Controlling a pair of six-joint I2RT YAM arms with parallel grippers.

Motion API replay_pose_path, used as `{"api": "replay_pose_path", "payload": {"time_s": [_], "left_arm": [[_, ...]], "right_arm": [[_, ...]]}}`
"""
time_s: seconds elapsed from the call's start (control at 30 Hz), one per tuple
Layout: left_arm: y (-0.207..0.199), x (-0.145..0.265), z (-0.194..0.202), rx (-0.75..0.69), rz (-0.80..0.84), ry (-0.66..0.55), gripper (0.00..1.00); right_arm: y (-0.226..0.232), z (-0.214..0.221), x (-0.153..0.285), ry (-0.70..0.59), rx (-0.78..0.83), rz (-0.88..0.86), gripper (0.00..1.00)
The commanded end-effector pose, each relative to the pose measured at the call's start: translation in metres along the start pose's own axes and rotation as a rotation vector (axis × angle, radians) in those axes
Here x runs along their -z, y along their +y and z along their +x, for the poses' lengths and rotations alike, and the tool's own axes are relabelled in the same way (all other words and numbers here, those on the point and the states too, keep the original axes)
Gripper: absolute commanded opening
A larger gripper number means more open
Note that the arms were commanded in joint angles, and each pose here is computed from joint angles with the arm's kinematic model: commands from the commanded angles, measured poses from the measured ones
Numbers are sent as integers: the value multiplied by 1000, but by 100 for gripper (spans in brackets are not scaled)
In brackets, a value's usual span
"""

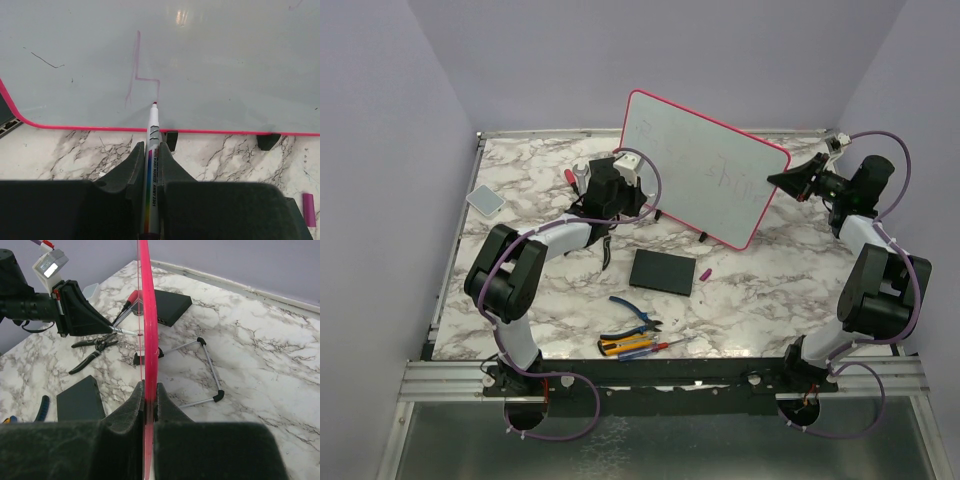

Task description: Write a sentence on the whiteboard

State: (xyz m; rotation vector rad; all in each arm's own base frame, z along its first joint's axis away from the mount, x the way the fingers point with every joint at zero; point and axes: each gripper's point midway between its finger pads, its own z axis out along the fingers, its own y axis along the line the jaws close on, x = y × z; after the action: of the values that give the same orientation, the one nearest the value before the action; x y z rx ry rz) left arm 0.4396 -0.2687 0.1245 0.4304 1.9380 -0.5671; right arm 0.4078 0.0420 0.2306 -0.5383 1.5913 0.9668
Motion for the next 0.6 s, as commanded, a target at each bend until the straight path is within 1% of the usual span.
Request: {"api": "replay_pose_path", "payload": {"time_s": [0.0,0.57], "left_arm": [[15,4,-2,-5,-55,-9,0],[32,9,-11,9,-90,-35,0]], "right_arm": [[0,16,-7,31,-18,-5,1],[0,16,-7,32,-19,-5,1]]}}
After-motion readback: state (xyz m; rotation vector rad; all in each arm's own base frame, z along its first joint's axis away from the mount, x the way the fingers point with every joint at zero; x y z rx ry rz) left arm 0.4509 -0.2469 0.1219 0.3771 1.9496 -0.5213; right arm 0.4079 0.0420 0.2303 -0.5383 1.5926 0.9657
